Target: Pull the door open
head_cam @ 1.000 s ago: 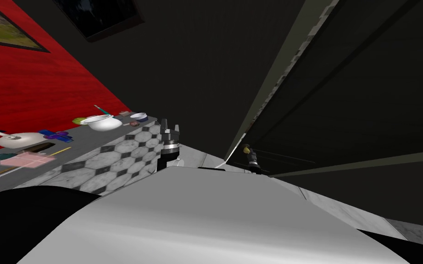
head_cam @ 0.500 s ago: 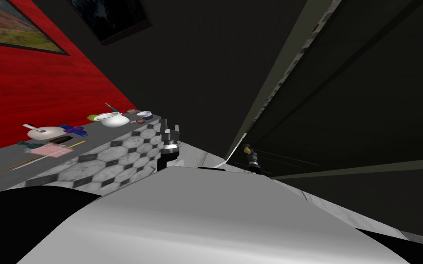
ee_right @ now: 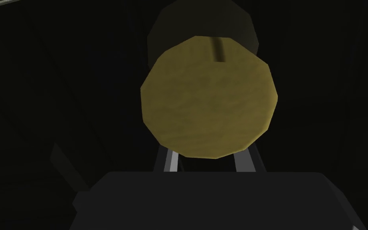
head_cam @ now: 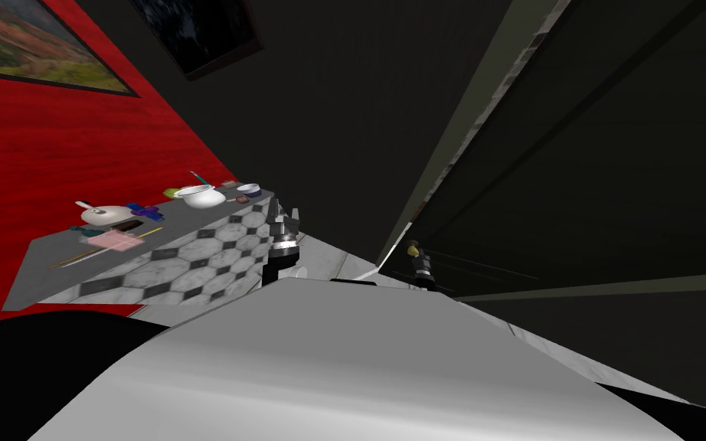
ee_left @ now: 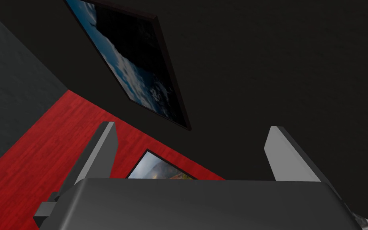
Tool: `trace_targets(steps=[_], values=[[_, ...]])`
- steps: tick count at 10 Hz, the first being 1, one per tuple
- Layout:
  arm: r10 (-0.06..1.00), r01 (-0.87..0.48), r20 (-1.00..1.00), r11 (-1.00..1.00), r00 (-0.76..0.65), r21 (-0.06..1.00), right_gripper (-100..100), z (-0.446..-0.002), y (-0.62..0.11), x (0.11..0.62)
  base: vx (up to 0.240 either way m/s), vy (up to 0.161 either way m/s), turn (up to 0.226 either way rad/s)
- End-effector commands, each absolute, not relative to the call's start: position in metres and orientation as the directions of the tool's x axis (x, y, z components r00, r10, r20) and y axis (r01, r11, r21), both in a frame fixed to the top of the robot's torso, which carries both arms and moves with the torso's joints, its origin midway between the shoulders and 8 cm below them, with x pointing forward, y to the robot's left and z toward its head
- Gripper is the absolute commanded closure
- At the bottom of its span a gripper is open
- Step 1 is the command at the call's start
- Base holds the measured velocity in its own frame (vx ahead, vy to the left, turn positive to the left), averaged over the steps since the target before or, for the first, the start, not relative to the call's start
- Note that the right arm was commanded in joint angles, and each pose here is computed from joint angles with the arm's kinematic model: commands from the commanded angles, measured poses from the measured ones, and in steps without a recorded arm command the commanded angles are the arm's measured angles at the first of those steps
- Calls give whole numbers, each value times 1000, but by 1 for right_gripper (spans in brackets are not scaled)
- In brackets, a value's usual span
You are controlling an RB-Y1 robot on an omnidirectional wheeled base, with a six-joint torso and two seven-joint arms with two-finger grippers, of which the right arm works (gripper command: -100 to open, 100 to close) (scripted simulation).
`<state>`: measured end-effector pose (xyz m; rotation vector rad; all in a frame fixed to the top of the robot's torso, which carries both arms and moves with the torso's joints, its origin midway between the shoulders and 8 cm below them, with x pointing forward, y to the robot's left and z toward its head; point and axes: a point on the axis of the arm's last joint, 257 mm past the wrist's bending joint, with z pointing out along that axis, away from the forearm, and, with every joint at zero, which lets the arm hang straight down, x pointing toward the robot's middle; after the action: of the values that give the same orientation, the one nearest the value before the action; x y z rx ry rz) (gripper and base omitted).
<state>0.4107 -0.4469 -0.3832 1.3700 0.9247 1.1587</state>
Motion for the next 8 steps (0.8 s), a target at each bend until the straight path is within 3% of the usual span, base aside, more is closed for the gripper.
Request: trace_targets(steps=[1, 8], values=[[954, -105, 213, -194, 212, 975, 100, -378, -440, 417, -59, -25, 94], [879, -161, 423, -395, 221, 904, 100, -379, -446, 416, -55, -17, 80]])
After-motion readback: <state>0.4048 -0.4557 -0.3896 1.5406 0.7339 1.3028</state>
